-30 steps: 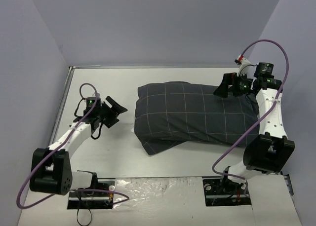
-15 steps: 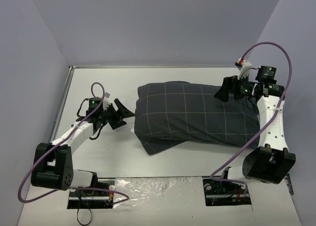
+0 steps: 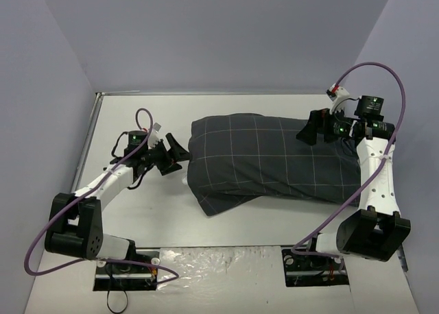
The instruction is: Remove the pillowcase from the pillow
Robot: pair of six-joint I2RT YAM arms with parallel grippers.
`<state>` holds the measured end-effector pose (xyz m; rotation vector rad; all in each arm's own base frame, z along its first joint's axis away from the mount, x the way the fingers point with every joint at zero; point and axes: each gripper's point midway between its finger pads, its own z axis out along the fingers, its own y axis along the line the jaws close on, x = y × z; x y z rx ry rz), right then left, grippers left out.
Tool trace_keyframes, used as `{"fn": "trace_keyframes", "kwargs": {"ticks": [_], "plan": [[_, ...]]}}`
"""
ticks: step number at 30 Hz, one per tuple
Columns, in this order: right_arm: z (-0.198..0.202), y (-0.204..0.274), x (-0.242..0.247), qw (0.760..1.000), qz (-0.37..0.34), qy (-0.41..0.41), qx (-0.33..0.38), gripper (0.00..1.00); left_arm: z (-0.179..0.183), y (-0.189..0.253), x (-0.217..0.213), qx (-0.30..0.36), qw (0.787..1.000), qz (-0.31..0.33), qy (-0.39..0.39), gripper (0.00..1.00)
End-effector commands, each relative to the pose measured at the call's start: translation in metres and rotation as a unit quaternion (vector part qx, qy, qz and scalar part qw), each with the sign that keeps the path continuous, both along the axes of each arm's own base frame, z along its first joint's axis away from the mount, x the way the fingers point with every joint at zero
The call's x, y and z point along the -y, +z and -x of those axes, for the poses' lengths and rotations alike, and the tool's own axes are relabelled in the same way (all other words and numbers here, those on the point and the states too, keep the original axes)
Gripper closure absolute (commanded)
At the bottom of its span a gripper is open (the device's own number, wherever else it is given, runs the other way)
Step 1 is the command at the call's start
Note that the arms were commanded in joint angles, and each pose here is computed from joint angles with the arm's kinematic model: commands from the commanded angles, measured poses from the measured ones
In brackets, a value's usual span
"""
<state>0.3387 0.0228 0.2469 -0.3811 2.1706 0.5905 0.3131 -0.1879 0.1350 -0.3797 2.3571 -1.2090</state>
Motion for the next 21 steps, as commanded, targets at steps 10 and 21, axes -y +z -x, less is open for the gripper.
{"fn": "trace_keyframes", "kwargs": {"ticks": [10, 21], "plan": [[0.015, 0.014, -0.013, 1.000, -0.028, 0.010, 0.010, 0.00, -0.009, 0.056, 0.026, 0.088, 0.992, 0.078, -0.050, 0.17], [0.013, 0.020, -0.014, 0.999, -0.031, 0.011, 0.015, 0.00, -0.011, 0.016, 0.054, 0.040, 0.995, 0.053, -0.077, 0.17]]}}
